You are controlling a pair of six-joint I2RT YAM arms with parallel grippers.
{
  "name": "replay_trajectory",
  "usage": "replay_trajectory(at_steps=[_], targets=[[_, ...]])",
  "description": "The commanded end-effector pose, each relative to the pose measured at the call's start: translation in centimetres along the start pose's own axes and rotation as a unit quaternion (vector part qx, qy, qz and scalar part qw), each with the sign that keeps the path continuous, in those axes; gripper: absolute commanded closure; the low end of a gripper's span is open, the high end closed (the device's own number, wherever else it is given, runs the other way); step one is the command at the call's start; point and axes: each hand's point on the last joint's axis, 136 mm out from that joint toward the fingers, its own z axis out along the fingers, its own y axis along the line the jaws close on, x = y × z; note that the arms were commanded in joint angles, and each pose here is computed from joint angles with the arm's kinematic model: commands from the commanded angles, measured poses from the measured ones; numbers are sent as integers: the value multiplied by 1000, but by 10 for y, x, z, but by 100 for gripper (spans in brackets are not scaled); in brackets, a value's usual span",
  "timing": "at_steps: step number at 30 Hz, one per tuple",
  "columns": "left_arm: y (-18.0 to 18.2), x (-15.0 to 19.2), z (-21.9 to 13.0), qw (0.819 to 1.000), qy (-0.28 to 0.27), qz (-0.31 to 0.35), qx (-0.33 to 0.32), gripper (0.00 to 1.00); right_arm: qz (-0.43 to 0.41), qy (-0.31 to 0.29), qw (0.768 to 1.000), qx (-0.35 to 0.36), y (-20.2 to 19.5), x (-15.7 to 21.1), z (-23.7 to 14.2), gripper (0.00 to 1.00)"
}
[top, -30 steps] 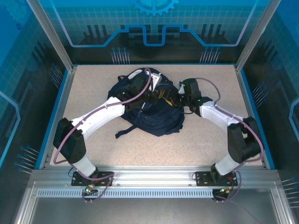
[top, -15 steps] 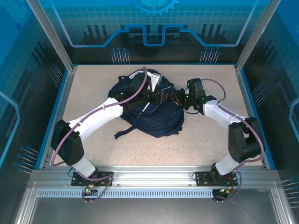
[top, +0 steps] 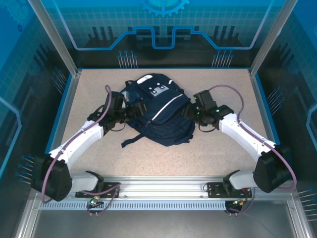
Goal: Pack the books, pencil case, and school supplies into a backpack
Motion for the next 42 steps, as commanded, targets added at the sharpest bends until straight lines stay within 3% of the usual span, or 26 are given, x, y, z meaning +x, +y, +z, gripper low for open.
replay_trajectory(at_steps=[1, 8, 17, 26, 35, 39, 42], targets=[[15, -1, -9, 996, -13, -83, 17, 21, -61, -19, 998, 20, 28, 19, -15, 37], [71, 2, -23, 994, -44, -93, -46, 10, -106, -9, 994, 14, 106, 78, -7, 38], [106, 9, -36, 988, -61, -117, -76, 1, -90, 9, 995, 31, 160, 108, 24, 44], [104, 10, -36, 989, -58, -120, -58, 1, -29, -33, 996, 81, 161, 95, 51, 53], [96, 9, -32, 991, -49, -119, -37, 1, -2, -11, 995, 97, 160, 85, 81, 63], [80, 8, -29, 993, -38, -112, 3, 1, -4, -28, 992, 123, 151, 80, 82, 64], [65, 6, -27, 992, -30, -117, 48, 1, -5, -43, 988, 146, 140, 76, 80, 74]])
